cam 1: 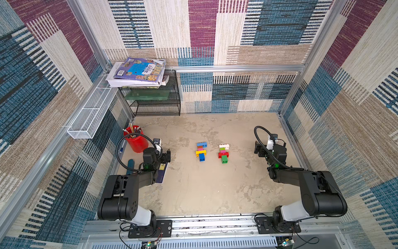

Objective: Assemble the letter f with lego
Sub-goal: Reset both arms

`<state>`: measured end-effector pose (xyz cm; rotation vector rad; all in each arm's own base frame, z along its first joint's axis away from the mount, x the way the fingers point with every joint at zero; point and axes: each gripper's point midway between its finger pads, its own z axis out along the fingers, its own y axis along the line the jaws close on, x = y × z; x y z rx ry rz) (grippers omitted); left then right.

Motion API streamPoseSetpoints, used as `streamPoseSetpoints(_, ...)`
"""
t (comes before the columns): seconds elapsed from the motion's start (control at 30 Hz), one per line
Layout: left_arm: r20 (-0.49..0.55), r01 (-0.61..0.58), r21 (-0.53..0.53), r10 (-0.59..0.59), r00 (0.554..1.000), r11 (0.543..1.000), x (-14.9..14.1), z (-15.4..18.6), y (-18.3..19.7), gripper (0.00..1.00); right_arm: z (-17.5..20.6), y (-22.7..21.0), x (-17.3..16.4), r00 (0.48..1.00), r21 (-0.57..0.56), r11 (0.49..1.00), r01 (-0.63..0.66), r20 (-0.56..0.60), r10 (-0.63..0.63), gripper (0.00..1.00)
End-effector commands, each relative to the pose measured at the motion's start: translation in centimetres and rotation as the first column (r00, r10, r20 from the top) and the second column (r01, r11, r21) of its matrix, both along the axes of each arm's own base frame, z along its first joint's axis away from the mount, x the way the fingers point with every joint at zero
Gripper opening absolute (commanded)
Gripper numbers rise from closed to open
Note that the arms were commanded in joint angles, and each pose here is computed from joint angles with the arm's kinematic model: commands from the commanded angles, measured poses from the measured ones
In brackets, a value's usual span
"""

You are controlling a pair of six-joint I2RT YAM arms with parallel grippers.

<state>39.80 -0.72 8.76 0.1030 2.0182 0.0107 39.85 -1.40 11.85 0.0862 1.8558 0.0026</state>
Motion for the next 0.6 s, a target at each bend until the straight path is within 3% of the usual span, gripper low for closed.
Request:
streamPoseSetpoints(0.0, 0.003, -0.004, -0.019, 0.004, 1.000, 1.000, 0.24, 0.20, -0.04, 0.99, 1.93, 0.45, -0.70, 0.993, -0.009, 1.000, -0.025, 0.118, 0.026, 0.95)
streamPoseSetpoints(0.07, -0.003, -0.020, -0.024, 0.019, 1.000, 1.000, 0.32, 0.15, 0.22, 0.99, 2.25, 0.62, -1.53, 0.984, -0.028, 0.999, -0.030, 0.176, 0.035, 0.95)
streamPoseSetpoints(0.2, -0.005, -0.021, -0.027, 0.021, 1.000, 0.999, 0.31, 0.13, 0.26, 0.99, 1.74, 0.34, -0.94, 0.991, -0.009, 1.000, -0.012, 0.130, 0.013, 0.95)
streamPoseSetpoints(0.57, -0.007, -0.017, -0.033, 0.017, 1.000, 0.999, 0.37, 0.15, 0.31, 0.99, 1.94, 0.30, -1.14, 0.990, -0.007, 1.000, -0.012, 0.143, 0.013, 0.95)
